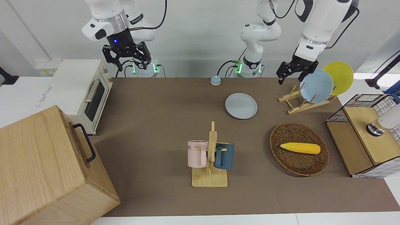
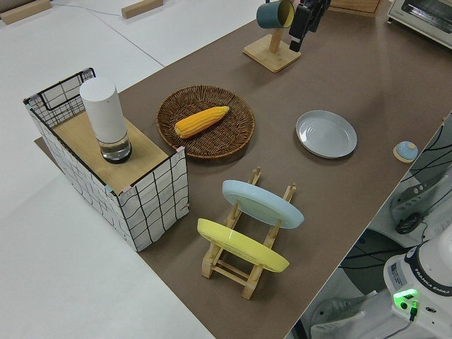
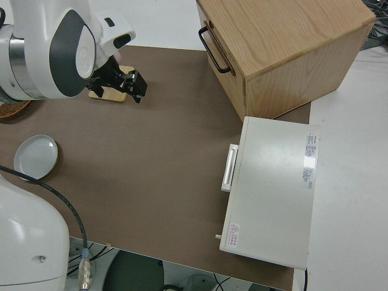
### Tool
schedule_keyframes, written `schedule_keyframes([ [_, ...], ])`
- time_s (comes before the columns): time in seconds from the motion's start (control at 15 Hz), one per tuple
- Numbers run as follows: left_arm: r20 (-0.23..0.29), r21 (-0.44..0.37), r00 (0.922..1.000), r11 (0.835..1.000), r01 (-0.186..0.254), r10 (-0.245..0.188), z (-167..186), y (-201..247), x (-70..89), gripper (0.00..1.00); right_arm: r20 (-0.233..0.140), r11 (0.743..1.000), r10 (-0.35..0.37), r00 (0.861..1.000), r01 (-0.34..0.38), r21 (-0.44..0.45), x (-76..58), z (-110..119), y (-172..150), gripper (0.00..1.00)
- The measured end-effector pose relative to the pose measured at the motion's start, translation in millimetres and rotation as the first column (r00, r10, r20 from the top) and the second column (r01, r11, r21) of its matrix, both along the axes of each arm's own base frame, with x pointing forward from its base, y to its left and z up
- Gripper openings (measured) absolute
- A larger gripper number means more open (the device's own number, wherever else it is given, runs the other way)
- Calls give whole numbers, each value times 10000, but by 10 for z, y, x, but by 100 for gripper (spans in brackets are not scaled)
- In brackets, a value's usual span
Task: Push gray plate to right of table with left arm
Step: 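Move the left gripper down toward the gray plate's near edge, then lower the left gripper beside the gray plate's edge nearest it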
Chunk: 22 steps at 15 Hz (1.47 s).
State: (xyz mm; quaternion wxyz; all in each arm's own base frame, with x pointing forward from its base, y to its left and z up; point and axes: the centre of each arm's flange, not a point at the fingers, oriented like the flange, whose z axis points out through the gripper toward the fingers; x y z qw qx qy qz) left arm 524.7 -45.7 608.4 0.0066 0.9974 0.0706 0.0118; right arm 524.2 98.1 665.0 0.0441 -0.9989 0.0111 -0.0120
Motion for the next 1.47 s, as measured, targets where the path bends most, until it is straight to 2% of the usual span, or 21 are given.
schedule_keyframes([
  [0.47,-229,-40,9997,10000,-59,58,-74,28,9,100,0,10000,0,10000,0,0,0,0,0,100],
  [0.87,-655,-30,9978,9999,-97,94,-268,47,-6,100,0,10000,0,10000,0,0,0,0,0,100],
  [1.13,-1333,-15,9910,9999,-105,102,-585,47,-77,100,0,10000,0,10000,0,0,0,0,0,100],
  [1.47,-2141,-40,9767,9999,-116,105,-964,43,-197,100,0,10000,0,10000,0,0,0,0,0,100],
])
